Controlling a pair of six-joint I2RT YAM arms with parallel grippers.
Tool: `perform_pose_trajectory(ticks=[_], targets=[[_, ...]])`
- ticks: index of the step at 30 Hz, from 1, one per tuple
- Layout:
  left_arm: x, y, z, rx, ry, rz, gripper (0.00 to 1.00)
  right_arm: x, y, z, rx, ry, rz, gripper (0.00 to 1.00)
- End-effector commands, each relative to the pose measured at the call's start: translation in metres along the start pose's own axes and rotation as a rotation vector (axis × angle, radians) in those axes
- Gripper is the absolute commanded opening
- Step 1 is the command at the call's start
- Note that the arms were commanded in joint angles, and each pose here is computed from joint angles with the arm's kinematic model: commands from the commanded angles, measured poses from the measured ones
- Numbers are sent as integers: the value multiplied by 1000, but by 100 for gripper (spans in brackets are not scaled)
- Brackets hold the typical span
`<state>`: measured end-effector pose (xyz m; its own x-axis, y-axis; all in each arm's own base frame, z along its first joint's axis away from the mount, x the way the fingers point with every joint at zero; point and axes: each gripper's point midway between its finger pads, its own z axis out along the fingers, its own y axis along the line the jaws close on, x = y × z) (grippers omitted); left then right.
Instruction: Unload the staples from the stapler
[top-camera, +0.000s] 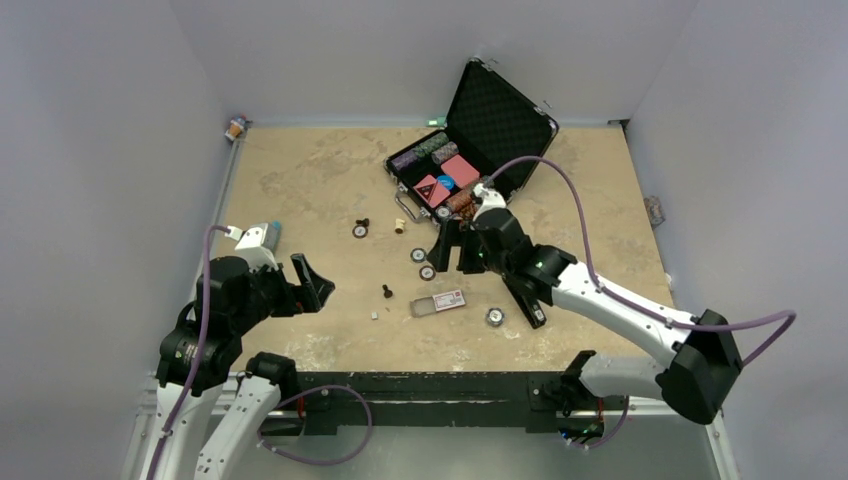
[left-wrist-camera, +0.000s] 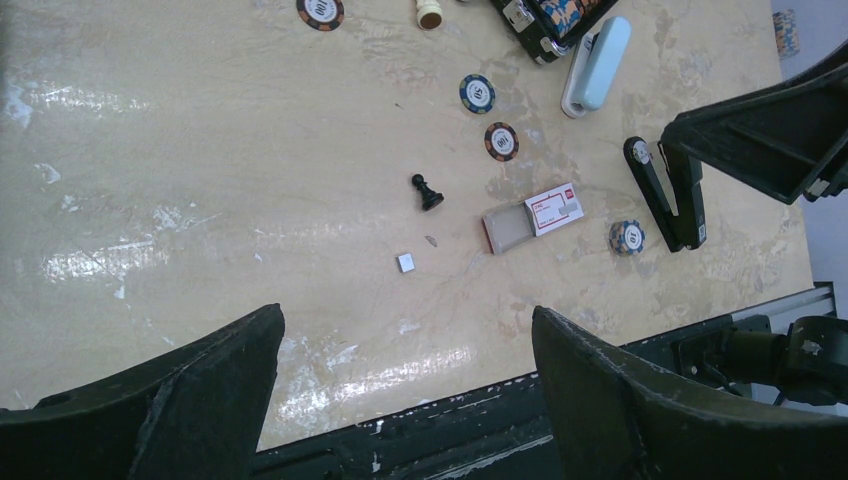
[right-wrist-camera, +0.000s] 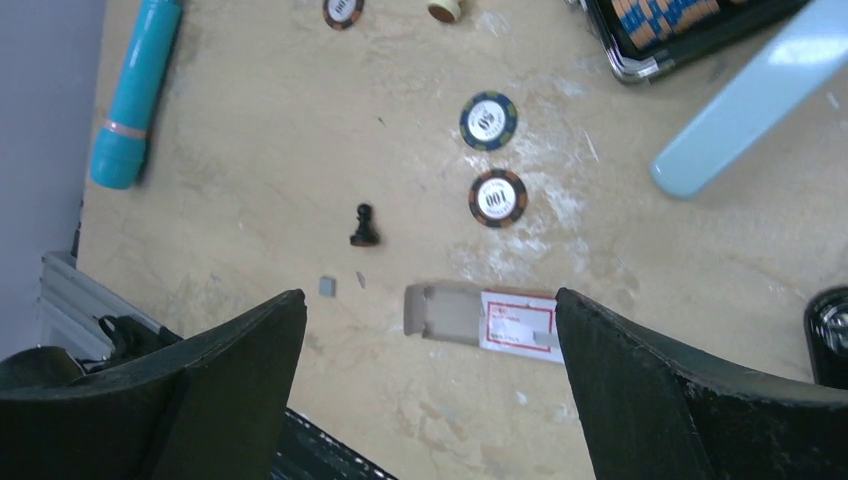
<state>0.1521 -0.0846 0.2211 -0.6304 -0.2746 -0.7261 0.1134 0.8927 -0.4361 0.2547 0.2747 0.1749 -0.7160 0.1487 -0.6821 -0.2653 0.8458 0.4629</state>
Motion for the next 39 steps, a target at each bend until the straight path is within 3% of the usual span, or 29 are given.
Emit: perform_pose_trajectory(ticks=[1,7,15,26,39], targets=[[-7,1,2,-5,-30,11,97,22,-13,-7,-9,16,55,99],[-7,1,1,-6,-36,11,97,23,-37,-36,38,-83,180,99],[-7,1,1,-5,-37,11,97,17,-50,-67,56,-155,231,99],[-7,0,0,2,-42,15,96,27,-138,-90,502,-301,461,99],[-7,-2,-2,15,-49,19,96,39,-158,-72,681,-292,503,99]])
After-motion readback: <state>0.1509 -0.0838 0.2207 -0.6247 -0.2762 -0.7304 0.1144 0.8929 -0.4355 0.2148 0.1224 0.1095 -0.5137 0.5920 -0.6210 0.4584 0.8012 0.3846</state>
